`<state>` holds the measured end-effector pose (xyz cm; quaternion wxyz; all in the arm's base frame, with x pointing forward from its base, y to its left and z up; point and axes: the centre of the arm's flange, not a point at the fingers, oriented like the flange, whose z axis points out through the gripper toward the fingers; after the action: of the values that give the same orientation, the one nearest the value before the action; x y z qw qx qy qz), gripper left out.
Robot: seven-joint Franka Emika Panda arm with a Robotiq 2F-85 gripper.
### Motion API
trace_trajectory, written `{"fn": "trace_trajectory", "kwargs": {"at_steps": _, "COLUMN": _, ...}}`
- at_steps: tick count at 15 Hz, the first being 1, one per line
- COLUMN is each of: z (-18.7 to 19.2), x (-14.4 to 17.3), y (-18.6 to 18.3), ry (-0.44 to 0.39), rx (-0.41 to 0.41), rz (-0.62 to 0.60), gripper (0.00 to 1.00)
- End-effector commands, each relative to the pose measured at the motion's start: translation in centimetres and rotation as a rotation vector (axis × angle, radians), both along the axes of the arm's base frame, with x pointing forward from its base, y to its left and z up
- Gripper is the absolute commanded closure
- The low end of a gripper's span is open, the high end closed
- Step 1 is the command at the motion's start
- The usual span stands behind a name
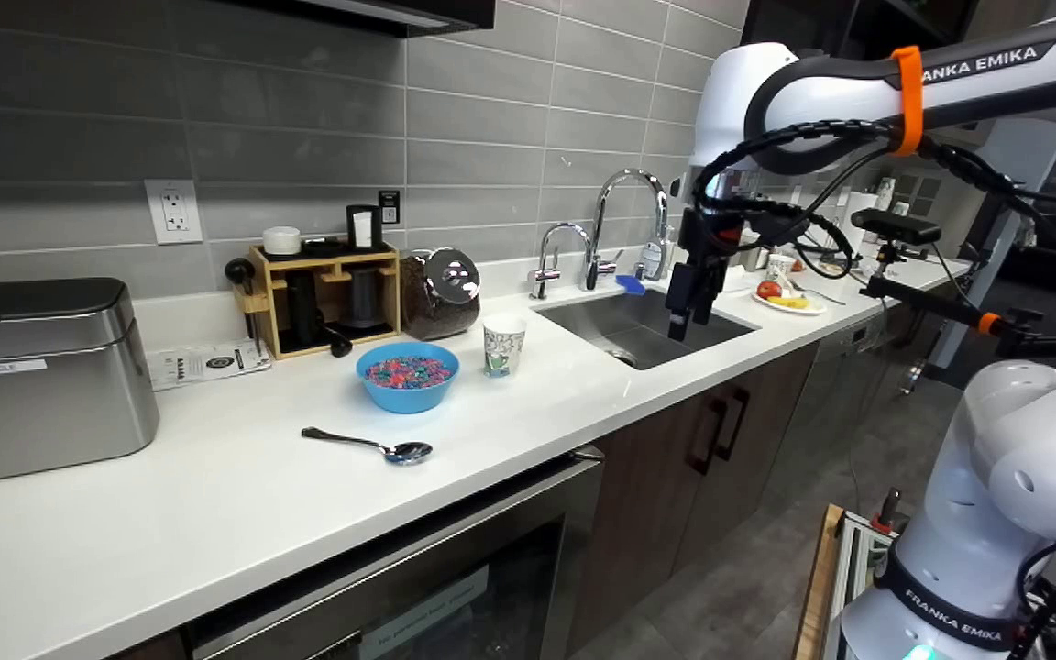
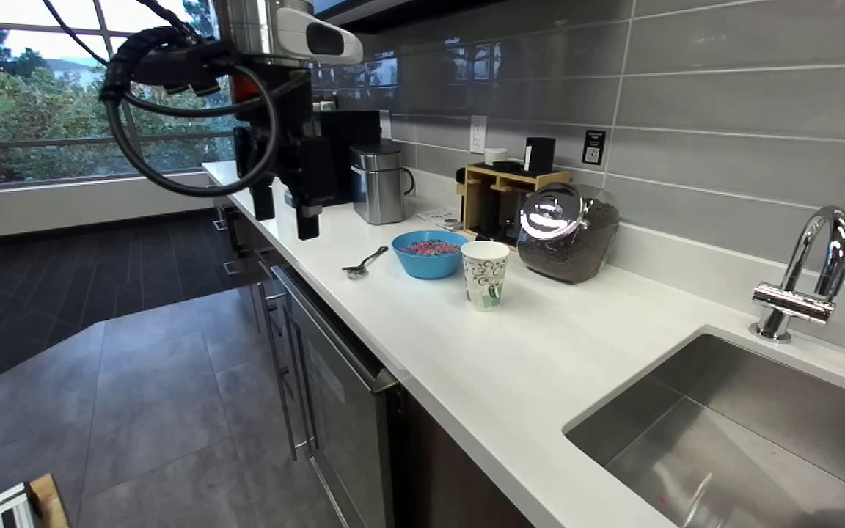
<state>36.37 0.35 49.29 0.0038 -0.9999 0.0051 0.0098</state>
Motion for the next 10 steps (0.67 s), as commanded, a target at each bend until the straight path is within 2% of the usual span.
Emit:
{"fn": "trace_trajectory", "kwargs": {"at_steps": 1, "z": 0.4, "x": 2.4, "y": 0.4, "ry": 0.016, "rx": -0.023, "rz": 0.024, "gripper": 0.00}}
{"fn": "trace_trajectory", "kwargs": {"at_steps": 3, "z": 1.3, "x": 5.1, "y": 1.4, "ry": -0.029, "rx": -0.028, "rz": 0.114, "gripper": 0.00}}
{"fn": "trace_trajectory", "kwargs": {"at_steps": 9, "z": 3.0, "x": 13.0, "y": 5.9, "ry": -0.048, "rx": -0.018, "rz": 0.243, "gripper": 0.00}}
{"fn": "trace_trajectory", "kwargs": {"at_steps": 10, "z": 2.9, "x": 14.1, "y": 6.8, "ry": -0.026, "rx": -0.035, "rz": 0.247, "gripper": 0.00}}
